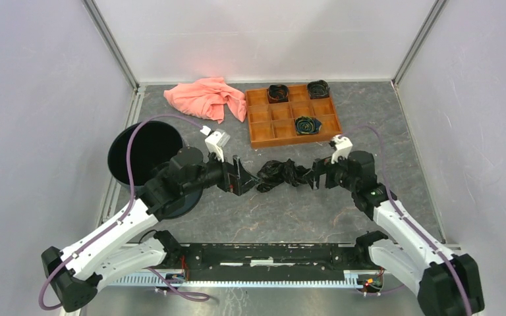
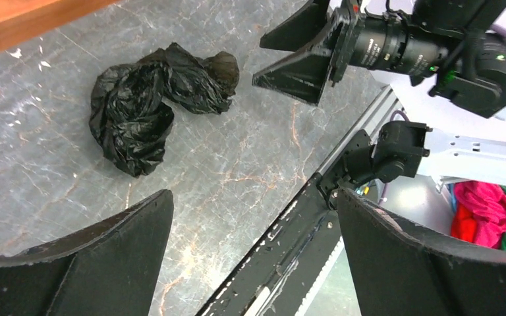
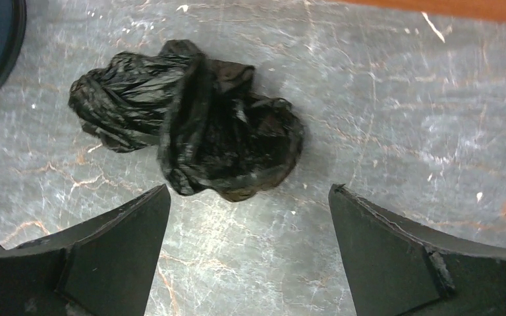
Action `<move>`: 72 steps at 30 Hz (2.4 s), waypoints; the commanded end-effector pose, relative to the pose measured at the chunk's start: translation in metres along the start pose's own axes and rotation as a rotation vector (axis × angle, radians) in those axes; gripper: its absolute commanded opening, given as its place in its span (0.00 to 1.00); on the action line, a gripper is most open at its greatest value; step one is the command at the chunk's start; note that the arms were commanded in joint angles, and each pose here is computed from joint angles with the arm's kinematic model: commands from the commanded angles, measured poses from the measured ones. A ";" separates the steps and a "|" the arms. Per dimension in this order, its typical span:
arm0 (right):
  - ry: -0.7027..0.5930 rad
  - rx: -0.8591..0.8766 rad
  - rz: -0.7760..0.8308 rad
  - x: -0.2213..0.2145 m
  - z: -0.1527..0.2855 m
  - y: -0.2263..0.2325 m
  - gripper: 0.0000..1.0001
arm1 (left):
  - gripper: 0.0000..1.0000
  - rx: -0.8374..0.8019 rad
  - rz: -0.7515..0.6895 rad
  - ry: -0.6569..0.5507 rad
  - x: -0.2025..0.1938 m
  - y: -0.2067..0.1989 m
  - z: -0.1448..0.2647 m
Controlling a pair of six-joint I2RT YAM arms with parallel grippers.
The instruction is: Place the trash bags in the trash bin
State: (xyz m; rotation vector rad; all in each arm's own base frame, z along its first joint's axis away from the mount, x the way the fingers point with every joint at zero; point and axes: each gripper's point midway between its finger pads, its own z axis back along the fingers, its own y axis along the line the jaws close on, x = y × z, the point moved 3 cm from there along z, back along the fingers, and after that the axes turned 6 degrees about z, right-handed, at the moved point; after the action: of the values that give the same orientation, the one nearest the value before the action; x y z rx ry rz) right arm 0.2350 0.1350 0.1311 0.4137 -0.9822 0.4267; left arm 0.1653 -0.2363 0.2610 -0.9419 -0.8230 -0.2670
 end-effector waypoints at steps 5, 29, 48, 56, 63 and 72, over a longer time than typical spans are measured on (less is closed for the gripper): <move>-0.096 0.224 -0.187 -0.001 -0.014 0.003 0.85 | 1.00 -0.068 0.165 0.057 -0.017 -0.006 -0.024; -0.228 0.631 -0.064 0.015 0.017 0.092 0.01 | 0.85 0.030 0.241 0.100 -0.045 -0.006 -0.082; -0.412 0.750 -0.003 0.085 0.064 0.130 0.00 | 0.70 0.141 0.343 -0.019 -0.056 0.025 -0.051; -0.414 0.755 0.007 0.086 0.069 0.135 0.01 | 0.69 0.124 0.380 0.002 -0.065 0.027 -0.061; -0.418 0.736 0.024 0.086 0.074 0.135 0.00 | 0.48 0.141 0.390 -0.060 -0.057 0.031 -0.055; -0.414 0.718 0.046 0.085 0.073 0.133 0.01 | 0.91 0.226 0.324 -0.103 -0.039 0.034 -0.031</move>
State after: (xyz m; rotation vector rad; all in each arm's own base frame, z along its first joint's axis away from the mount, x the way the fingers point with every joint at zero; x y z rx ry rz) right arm 0.1538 0.2216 0.2368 1.1651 -1.1433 0.7227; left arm 0.1640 -0.2556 0.1855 -0.9063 -0.6910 0.1369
